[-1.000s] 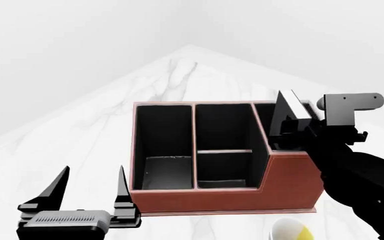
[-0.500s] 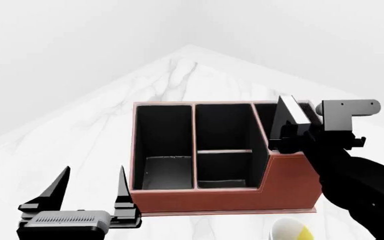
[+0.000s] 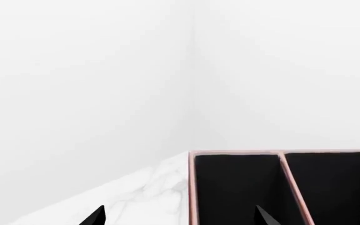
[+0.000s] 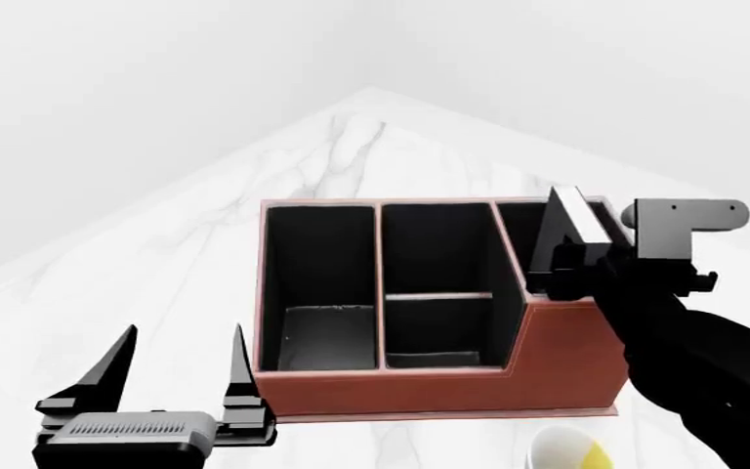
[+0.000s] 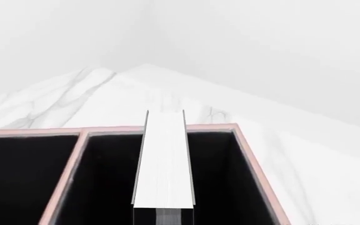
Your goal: Pick up the book and place it in the right compartment of the caddy.
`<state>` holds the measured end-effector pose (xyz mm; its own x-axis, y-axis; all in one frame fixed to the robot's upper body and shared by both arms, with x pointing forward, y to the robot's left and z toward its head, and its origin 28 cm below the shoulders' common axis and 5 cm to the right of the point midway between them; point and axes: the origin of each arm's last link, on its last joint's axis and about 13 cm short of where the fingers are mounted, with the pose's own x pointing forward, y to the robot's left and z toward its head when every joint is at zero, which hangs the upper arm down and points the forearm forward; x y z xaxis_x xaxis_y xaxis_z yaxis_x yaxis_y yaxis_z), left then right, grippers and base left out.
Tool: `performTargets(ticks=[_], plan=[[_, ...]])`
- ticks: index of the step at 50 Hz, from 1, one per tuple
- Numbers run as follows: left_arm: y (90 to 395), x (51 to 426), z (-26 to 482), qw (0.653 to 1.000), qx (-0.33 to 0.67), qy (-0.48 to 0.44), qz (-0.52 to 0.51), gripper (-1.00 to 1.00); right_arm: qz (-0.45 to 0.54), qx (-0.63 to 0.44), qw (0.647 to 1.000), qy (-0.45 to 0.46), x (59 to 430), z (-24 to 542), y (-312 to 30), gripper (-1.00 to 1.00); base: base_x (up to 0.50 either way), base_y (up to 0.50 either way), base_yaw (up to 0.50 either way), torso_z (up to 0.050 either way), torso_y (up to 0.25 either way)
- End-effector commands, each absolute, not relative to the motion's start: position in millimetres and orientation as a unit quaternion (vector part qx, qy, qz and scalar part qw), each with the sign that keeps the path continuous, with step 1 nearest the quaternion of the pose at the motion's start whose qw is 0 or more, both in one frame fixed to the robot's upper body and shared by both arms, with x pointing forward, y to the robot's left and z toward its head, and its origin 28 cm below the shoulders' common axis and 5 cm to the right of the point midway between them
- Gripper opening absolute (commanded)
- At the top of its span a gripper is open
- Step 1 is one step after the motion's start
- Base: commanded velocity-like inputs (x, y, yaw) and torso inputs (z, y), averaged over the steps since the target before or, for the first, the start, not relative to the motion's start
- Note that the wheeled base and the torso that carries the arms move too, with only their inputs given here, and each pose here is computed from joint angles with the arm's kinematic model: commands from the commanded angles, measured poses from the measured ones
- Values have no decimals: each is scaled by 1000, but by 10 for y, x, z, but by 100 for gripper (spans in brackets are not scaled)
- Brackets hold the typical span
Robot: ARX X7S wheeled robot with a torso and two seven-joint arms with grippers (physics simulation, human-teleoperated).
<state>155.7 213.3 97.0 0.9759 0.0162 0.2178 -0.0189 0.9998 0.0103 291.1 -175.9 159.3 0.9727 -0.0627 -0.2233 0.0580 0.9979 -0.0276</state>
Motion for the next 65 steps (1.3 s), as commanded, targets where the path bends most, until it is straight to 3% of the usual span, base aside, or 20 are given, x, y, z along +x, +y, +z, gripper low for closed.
performTargets(ticks=[1,27,58,59,65], plan=[[2134,1556,972,994,6,-110,9,100,-32,-32,993,113,2942,1550,-1806,-100,10,8,5,0,0],[2135,1554,973,994,6,-110,10,100,-33,-36,995,87,2919,1814,-1810,-100,1,1,2,0,0],[2133,1557,972,994,6,-109,9,100,-29,-34,995,93,2951,1755,-1817,-100,0,0,0,0,1],[2133,1557,973,994,6,-109,9,100,-32,-35,995,92,2952,1757,-1817,100,0,0,0,0,0],[2133,1557,972,994,6,-109,8,100,-32,-36,995,92,2953,1756,-1814,100,0,0,0,0,0]])
